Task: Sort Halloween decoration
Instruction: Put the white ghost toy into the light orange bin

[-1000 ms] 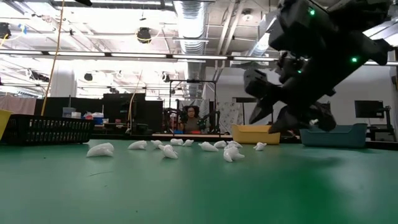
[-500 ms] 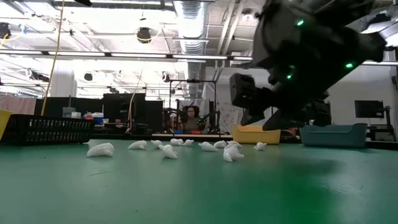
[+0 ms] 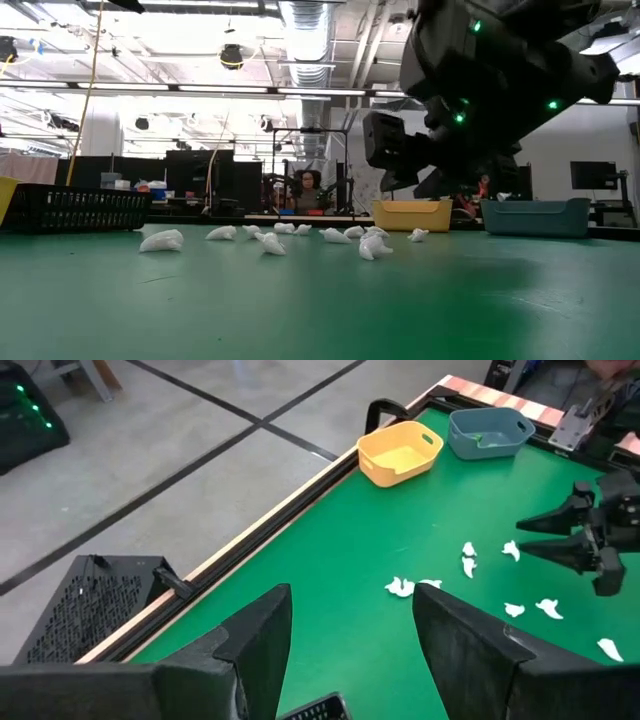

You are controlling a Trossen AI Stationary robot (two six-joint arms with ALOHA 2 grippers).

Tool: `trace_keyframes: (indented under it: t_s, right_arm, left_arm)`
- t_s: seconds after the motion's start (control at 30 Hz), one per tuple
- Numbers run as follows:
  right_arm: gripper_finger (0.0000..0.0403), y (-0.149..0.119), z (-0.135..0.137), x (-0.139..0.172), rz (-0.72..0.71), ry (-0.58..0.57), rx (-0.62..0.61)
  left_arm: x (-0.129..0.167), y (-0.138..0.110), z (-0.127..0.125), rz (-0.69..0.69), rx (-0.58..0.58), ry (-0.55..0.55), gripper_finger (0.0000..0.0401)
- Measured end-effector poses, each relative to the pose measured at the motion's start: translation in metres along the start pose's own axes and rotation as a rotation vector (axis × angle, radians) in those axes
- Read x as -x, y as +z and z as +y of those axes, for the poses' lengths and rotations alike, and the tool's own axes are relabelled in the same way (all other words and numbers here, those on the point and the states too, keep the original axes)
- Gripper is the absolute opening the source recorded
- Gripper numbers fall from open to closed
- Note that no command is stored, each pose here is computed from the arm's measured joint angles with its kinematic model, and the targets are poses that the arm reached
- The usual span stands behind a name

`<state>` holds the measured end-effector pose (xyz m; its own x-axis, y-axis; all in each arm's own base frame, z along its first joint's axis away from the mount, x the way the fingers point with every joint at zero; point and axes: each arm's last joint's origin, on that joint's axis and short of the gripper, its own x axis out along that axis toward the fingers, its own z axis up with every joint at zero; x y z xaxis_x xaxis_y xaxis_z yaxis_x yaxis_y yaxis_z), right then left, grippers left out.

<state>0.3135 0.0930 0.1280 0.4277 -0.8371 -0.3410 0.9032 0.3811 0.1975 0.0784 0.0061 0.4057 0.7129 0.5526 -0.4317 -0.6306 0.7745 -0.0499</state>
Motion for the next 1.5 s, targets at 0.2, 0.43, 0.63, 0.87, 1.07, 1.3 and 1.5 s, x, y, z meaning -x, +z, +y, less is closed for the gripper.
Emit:
trace_keyframes:
  t_s: [0.2,0.43,0.63,0.87,1.07,1.3,1.5]
  right_arm:
    - [0.0223,-0.020,0.003,-0.016,-0.009,-0.012,-0.039]
    - [0.0223,-0.057,-0.003,-0.026,-0.048,-0.031,-0.170]
    - [0.0223,-0.076,-0.006,-0.022,0.000,-0.030,-0.119]
    - [0.0223,-0.074,-0.002,-0.008,0.022,0.011,-0.064]
    - [0.0223,-0.054,0.002,-0.007,0.025,0.012,0.039]
    - [0.0223,-0.015,0.006,0.006,-0.078,0.027,0.035]
    - [0.0222,0.029,-0.010,0.030,-0.155,0.024,0.087]
  left_arm:
    - [0.000,0.000,0.000,0.000,0.002,0.000,0.0199]
    - [0.000,0.000,0.000,0.003,0.005,0.001,0.0199]
    - [0.000,-0.001,0.000,0.008,0.015,0.004,0.0199]
    - [0.000,-0.001,0.001,-0.003,0.017,0.023,0.0199]
    - [0.000,0.000,0.002,-0.018,0.025,0.044,0.0199]
    - [0.000,0.000,0.002,-0.023,0.044,0.051,0.0199]
    - [0.000,0.000,0.002,-0.022,0.037,0.052,0.0199]
